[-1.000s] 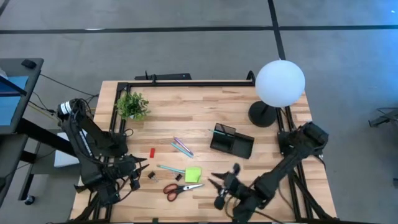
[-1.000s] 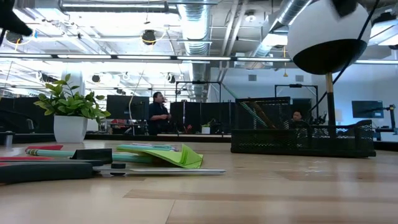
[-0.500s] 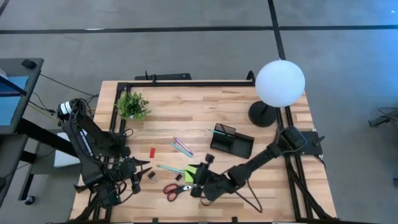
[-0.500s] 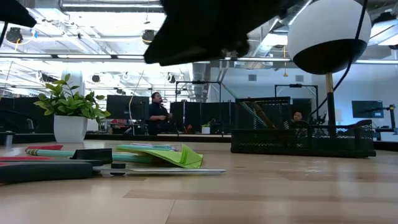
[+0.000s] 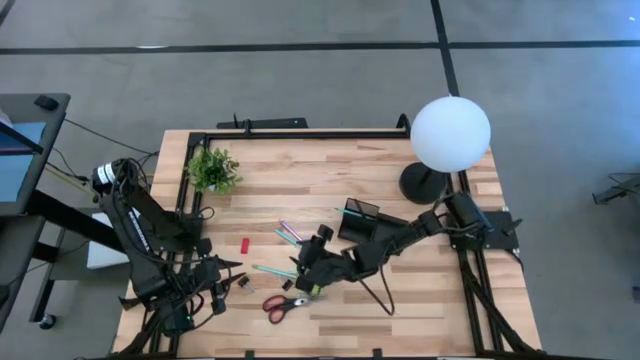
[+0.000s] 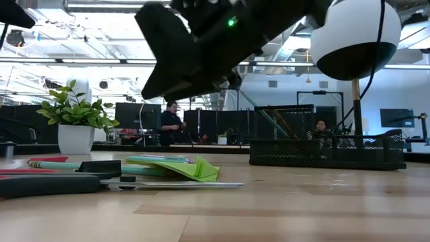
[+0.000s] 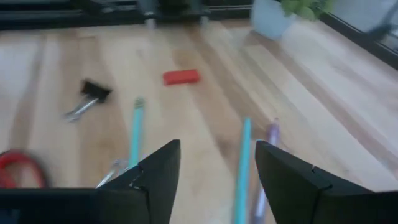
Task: Pick and place office supplies into organizer
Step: Put the blue pen into the desk organizer
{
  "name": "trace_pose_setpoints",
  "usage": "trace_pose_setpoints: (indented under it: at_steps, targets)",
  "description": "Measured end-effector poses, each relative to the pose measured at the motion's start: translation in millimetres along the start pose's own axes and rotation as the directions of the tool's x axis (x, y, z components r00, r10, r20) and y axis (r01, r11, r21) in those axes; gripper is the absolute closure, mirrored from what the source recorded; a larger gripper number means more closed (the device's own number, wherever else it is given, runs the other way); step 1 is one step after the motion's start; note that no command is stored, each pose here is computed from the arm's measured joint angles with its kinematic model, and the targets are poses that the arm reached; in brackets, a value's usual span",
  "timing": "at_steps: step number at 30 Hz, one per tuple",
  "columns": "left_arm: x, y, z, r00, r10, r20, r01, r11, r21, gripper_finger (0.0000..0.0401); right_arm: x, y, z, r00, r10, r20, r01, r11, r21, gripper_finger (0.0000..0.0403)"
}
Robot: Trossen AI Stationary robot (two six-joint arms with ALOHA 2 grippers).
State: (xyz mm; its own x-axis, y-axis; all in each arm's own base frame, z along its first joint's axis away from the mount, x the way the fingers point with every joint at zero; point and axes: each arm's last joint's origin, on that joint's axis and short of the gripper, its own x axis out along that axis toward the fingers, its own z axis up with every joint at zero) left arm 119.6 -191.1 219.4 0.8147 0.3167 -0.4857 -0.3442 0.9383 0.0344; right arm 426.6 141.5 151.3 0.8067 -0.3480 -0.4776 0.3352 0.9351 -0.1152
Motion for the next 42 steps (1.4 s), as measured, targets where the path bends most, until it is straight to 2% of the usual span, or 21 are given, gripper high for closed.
trace_pose_setpoints:
  at_steps: [6, 9, 12, 15, 19, 34, 42]
  targets:
    - [0.0, -0.1, 0.0, 1.000, -0.001, -0.002, 0.001, 1.000, -0.001, 0.0287, 13.4, -21.6, -4.6, 0.995, -0.082, -0.051, 0.086, 0.993, 0.079, 0.0186]
    - [0.1, -0.6, 0.1, 1.000, -0.004, -0.001, 0.004, 1.000, -0.007, 0.0287, 24.0, -32.2, -8.8, 0.990, -0.115, -0.081, 0.127, 0.980, 0.155, 0.0192]
    - [0.0, -2.2, 0.3, 1.000, -0.014, -0.003, 0.014, 1.000, -0.006, 0.0287, 37.4, -36.4, -21.4, 0.987, -0.124, -0.104, 0.140, 0.976, 0.167, 0.0200]
    - [0.0, -2.2, 0.3, 1.000, -0.014, -0.003, 0.014, 1.000, 0.000, 0.0287, 50.4, -27.9, -29.0, 0.996, -0.064, -0.064, 0.076, 0.974, 0.213, 0.0207]
    - [0.1, -2.2, 0.3, 1.000, -0.014, -0.003, 0.014, 1.000, 0.001, 0.0287, 63.9, -18.9, -52.6, 0.994, -0.058, -0.093, 0.073, 0.985, 0.157, 0.0212]
    - [0.0, -2.2, 0.3, 1.000, -0.014, -0.005, 0.014, 1.000, 0.008, 0.0287, 66.8, -21.0, -53.6, 0.989, -0.064, -0.137, 0.087, 0.982, 0.170, 0.0219]
    - [0.0, -2.2, 0.2, 1.000, -0.014, -0.006, 0.014, 1.000, 0.008, 0.0287, 58.8, -13.3, -60.1, 0.982, -0.080, -0.173, 0.102, 0.987, 0.121, 0.0240]
